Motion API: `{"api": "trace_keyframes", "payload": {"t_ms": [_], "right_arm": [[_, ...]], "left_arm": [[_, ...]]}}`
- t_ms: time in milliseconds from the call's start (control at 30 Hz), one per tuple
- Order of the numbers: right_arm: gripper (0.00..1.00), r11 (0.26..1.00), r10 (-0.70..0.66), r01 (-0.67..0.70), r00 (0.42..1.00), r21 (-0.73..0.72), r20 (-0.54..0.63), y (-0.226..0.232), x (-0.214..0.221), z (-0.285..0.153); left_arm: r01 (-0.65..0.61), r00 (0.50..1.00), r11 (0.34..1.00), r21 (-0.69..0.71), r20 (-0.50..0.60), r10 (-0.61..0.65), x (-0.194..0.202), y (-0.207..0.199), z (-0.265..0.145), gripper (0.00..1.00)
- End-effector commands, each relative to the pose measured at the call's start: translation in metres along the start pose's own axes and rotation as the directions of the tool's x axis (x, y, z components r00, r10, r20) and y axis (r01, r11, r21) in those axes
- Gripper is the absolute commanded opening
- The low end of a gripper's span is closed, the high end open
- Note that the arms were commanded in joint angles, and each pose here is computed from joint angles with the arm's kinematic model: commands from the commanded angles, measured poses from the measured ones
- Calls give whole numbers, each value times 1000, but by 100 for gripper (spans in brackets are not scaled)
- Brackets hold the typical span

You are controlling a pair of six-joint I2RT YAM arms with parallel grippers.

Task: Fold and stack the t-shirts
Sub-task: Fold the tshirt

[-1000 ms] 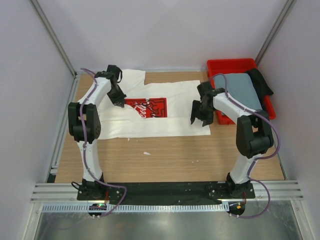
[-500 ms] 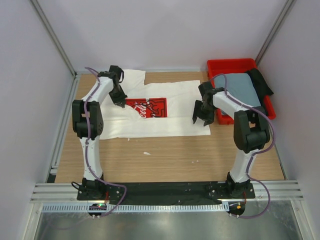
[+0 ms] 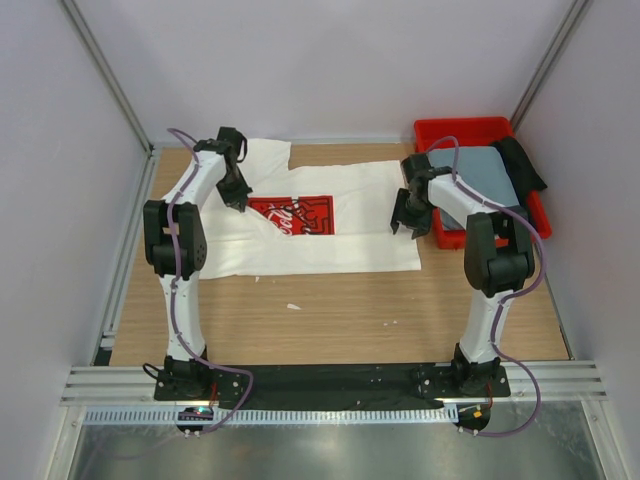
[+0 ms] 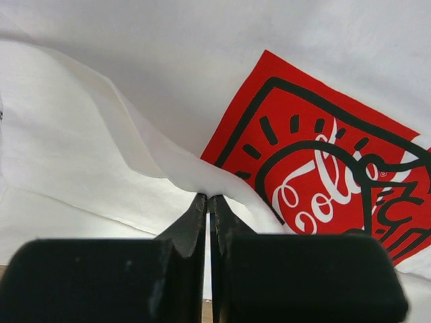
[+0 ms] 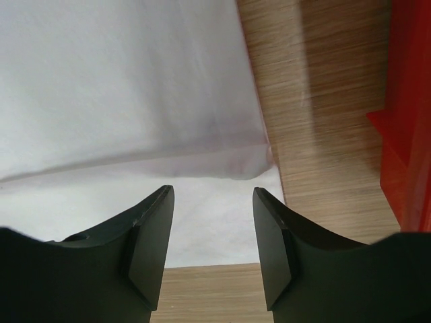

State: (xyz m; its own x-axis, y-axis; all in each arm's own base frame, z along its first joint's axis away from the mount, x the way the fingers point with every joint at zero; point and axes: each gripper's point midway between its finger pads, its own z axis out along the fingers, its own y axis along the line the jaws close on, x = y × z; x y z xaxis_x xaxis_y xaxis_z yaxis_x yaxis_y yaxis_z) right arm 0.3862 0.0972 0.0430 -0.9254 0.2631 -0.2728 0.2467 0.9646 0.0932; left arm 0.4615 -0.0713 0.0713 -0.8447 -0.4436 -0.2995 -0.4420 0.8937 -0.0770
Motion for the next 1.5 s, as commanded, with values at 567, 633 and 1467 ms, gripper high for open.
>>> {"api": "trace_keyframes", "payload": {"t_ms": [567,633,1467], "right_arm": [[74,844,-43,190,956,-502,290,142,-74,-35],[79,765,-73,283,930,-578,359,183,-83,-50],[50,424,-122,434,897,-795,425,420,-24,-6]], "left_arm": [[-100,973,995,-3,211,98,-54,3,-58,56],[-50,961,998,-49,271,61,-69,26,-72,61],[301,935,889,346,74,-346,-72,111,-68,38]]}}
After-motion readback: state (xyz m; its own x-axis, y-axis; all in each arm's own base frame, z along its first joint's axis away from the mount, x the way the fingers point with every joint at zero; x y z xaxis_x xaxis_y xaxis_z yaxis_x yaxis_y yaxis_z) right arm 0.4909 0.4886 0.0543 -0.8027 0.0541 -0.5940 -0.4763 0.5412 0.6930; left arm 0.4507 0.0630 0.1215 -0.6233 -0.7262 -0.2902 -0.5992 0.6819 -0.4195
